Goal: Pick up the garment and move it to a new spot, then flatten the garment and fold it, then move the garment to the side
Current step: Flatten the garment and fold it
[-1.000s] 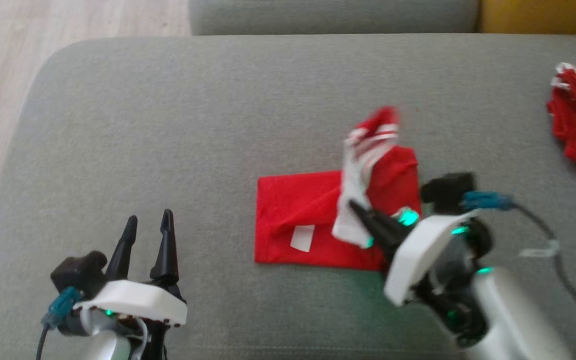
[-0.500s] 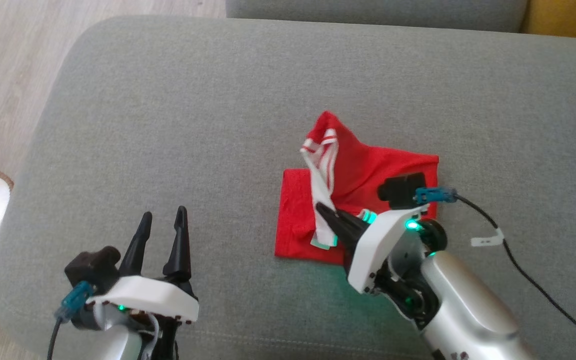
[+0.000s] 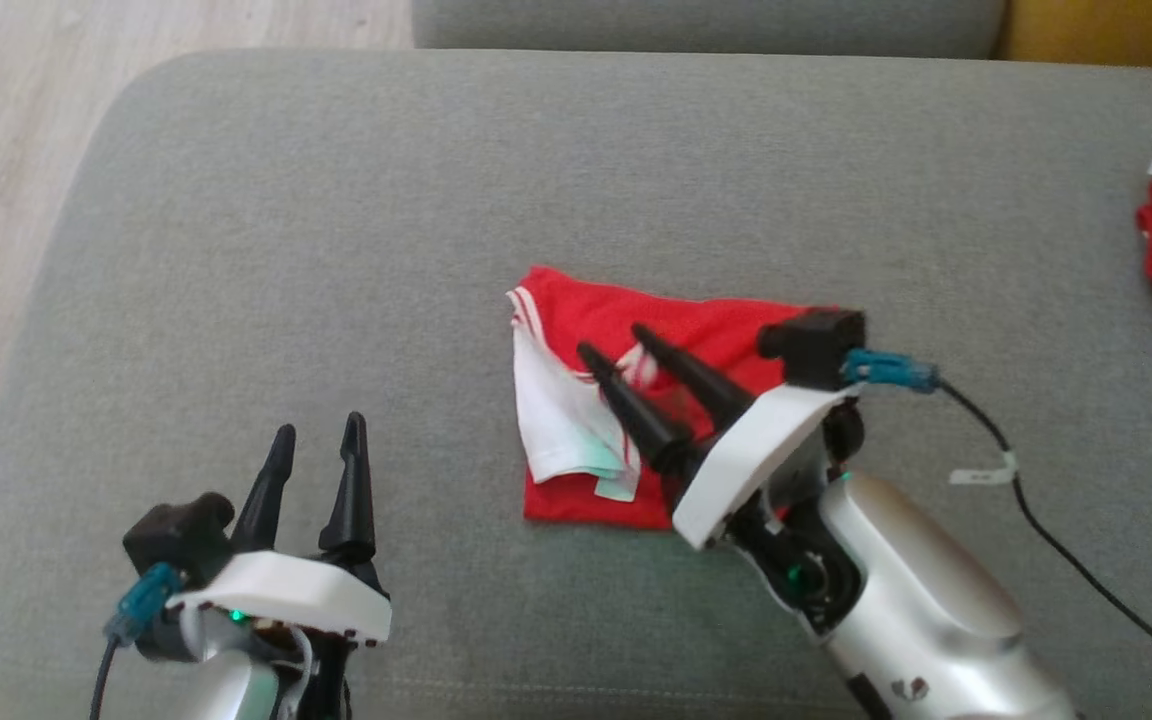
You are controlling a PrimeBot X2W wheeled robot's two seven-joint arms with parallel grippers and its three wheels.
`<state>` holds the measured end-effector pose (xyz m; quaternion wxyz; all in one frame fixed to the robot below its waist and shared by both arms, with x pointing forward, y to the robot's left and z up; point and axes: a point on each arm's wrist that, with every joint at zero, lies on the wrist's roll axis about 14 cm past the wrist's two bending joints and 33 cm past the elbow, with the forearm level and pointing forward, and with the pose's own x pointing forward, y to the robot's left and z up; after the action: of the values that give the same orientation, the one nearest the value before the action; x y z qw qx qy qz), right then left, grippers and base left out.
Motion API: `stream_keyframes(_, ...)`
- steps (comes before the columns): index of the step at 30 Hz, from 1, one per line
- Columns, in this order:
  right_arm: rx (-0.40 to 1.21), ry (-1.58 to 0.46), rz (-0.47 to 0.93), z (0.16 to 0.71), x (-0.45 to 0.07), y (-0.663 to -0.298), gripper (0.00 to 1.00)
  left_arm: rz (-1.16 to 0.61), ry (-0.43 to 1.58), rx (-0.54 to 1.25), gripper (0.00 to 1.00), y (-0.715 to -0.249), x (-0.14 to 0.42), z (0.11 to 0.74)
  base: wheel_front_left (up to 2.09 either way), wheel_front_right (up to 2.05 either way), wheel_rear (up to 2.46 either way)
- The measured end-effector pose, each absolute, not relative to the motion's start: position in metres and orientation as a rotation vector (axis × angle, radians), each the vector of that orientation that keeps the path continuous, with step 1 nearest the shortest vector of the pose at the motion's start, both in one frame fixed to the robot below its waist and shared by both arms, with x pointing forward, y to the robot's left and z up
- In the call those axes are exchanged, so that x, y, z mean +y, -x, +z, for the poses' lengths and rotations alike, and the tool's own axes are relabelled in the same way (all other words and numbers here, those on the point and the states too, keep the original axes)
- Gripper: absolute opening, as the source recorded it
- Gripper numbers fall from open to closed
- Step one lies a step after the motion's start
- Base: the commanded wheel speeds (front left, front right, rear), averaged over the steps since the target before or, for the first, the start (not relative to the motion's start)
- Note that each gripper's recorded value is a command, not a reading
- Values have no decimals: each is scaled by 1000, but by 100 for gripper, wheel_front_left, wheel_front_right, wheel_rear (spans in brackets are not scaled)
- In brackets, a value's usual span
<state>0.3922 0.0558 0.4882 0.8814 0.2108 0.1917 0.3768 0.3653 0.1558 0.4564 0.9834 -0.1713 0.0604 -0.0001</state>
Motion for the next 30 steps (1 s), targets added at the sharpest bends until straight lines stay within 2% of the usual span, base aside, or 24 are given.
stream_keyframes(5,249,-420,693,512,27,-415,100,-22,346,125,100,-369,149,456,0,0,0)
stream_keyframes(11,196,-417,586,517,-7,-429,100,-39,348,133,100,-372,143,454,0,0,0)
stream_keyframes(22,65,-324,381,518,-72,-433,100,-52,346,112,100,-373,140,461,0,0,0)
stream_keyframes(30,-20,-203,273,519,-108,-414,100,-79,332,58,100,-373,135,479,0,0,0)
